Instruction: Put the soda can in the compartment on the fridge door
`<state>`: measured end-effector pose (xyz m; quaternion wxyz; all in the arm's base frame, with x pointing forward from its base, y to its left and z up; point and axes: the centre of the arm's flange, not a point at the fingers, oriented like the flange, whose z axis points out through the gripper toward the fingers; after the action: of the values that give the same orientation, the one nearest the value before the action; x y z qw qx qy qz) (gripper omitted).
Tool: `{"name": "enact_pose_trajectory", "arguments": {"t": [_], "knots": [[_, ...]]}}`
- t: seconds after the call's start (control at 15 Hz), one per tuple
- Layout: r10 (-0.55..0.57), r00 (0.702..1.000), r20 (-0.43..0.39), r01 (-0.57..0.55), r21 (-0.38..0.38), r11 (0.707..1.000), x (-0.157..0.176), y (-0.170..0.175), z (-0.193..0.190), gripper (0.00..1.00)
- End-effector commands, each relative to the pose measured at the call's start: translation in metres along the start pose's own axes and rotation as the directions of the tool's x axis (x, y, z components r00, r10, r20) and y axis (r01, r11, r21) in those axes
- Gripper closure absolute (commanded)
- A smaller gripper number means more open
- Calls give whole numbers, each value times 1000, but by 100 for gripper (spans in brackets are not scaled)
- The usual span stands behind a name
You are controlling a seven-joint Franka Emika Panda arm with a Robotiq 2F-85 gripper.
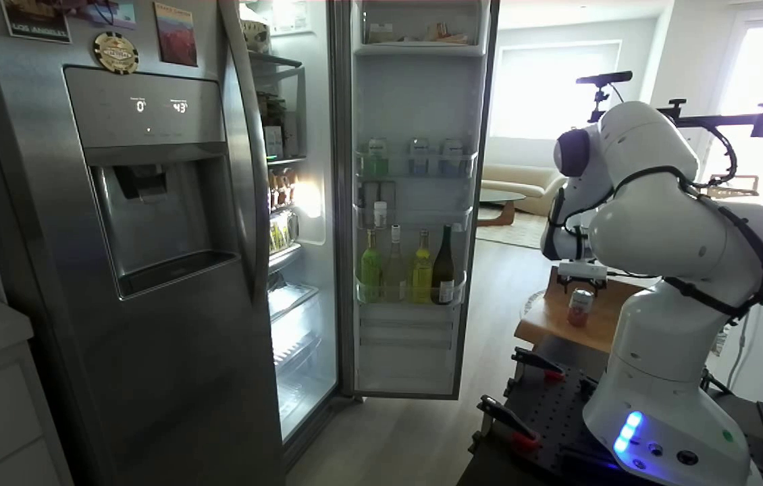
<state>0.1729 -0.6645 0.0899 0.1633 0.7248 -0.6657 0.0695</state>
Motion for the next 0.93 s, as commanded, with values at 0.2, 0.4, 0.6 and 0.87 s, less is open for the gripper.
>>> {"name": "enact_pose_trajectory", "arguments": {"t": [0.2,0.4,0.6,0.87], "knots": [[-7,1000,25,8,-39,999,0,6,14,0],[-9,999,35,10,-45,999,-4,10,17,0],[-8,999,37,10,-44,999,-6,12,17,0],[-6,999,37,7,-47,999,-6,12,16,30]]}}
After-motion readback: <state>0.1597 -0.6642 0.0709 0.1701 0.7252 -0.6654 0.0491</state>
